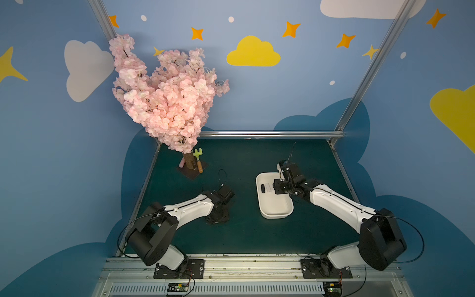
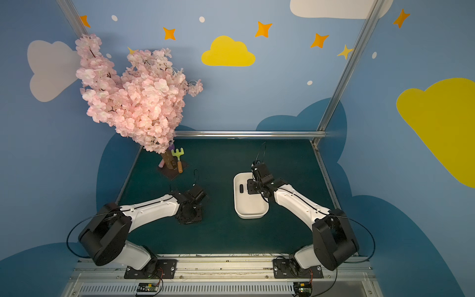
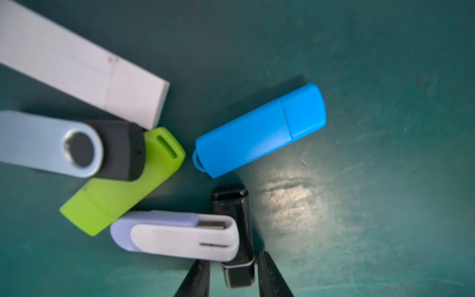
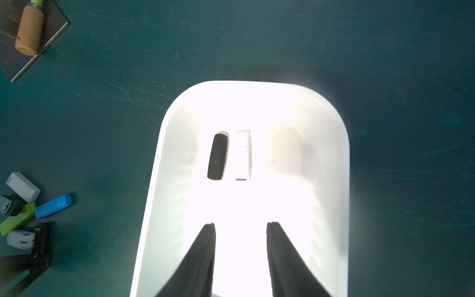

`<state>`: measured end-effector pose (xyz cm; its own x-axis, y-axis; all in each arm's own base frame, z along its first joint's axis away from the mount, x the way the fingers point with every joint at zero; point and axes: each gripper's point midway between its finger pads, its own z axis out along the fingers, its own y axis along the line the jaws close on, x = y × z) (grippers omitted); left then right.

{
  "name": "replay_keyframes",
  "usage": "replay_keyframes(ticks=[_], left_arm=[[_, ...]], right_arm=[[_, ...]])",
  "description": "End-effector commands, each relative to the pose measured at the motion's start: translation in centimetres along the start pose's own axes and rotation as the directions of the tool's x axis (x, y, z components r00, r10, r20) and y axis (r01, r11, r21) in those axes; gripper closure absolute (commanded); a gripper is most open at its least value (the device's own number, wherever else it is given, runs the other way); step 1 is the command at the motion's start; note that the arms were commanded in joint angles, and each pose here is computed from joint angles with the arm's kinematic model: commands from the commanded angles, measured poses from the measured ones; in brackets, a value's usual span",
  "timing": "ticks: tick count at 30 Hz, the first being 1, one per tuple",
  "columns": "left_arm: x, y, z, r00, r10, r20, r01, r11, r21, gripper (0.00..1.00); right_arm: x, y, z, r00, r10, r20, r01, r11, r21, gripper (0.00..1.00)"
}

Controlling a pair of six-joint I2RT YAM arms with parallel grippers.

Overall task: Put the usb flash drive into the storage box
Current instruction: Pick up the USB flash from the center of the board.

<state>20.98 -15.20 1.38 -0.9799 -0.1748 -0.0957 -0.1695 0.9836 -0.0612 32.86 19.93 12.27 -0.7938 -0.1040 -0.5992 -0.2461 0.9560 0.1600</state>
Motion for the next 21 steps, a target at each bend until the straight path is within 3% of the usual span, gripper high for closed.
replay_keyframes(ticks=[1,13,21], left_arm=[[-1.0,0.4,0.7,1.0,-0.009,0.022,0.01,0.999,-0.038,0.65],[-3.3,0.6,1.1,0.998,0.015,0.066,-0.01,0.997,-0.072,0.65],[-3.1,0.3,2.3,0.999,0.026,0.04,-0.022,0.996,-0.081,0.69]], right_arm=[[-0.8,0.3,-0.2,1.0,-0.008,0.012,0.008,1.0,0.002,0.62],[-0.6,0.6,0.3,1.0,-0.011,-0.002,0.011,1.0,-0.005,0.62],[-0.5,0.7,0.4,1.0,-0.019,-0.012,0.019,1.0,0.001,0.61]])
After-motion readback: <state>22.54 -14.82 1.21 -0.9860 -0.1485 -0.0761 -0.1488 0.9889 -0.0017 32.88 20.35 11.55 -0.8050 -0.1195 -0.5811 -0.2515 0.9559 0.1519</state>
